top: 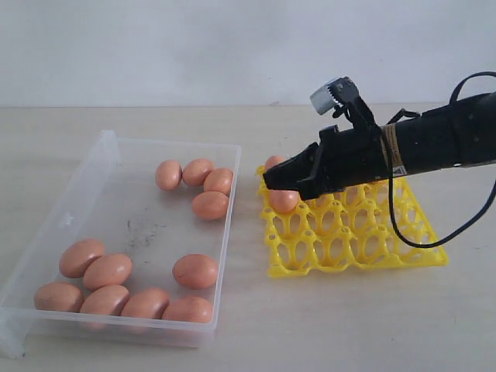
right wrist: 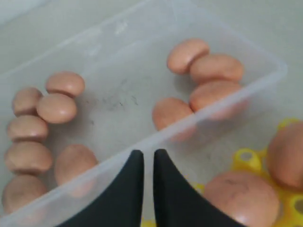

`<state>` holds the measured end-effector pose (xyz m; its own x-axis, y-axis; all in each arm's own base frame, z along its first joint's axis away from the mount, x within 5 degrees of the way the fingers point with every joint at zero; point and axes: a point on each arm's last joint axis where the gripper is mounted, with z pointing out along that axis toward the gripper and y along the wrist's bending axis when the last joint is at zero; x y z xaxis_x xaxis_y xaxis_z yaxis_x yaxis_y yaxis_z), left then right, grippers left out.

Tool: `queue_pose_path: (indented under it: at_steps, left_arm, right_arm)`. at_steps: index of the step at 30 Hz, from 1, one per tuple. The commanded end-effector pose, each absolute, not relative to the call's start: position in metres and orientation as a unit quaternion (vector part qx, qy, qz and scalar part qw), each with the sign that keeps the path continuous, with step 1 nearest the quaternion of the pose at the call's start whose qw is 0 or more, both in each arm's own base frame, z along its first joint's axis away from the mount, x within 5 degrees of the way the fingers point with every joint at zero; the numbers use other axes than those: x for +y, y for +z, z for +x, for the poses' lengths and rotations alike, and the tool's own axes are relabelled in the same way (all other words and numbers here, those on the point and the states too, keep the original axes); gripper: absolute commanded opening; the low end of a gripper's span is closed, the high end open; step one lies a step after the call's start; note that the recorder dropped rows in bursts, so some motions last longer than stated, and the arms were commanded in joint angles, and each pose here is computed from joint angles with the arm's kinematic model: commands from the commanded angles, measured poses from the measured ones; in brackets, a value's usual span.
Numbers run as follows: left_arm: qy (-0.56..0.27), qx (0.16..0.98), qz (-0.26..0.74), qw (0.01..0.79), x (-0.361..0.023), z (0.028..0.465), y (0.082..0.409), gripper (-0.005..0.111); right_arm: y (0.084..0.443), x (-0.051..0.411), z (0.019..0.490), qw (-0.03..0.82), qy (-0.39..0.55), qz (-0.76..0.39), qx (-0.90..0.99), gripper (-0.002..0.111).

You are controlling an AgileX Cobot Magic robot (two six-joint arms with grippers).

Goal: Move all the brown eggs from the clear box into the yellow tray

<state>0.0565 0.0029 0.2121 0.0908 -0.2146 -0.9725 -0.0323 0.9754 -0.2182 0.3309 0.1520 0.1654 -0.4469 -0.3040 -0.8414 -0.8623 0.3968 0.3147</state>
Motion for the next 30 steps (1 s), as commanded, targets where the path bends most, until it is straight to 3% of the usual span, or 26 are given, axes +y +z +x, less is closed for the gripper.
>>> queue_pose_path:
  at_steps: [1, 21, 30]
  left_arm:
    - [-0.064, 0.670, -0.090, 0.735, 0.003, 0.056, 0.213, 0.004]
    - [-0.064, 0.670, -0.090, 0.735, 0.003, 0.056, 0.213, 0.004]
    - [-0.064, 0.670, -0.090, 0.735, 0.003, 0.056, 0.213, 0.004]
  right_arm:
    - [0.158, 0.141, 0.332, 0.308, 0.326, -0.364, 0.816, 0.000]
    - [0.145, 0.155, 0.321, 0.273, 0.303, -0.328, 0.852, 0.000]
    - [0.120, 0.147, 0.329, 0.272, 0.240, -0.332, 0.871, 0.000]
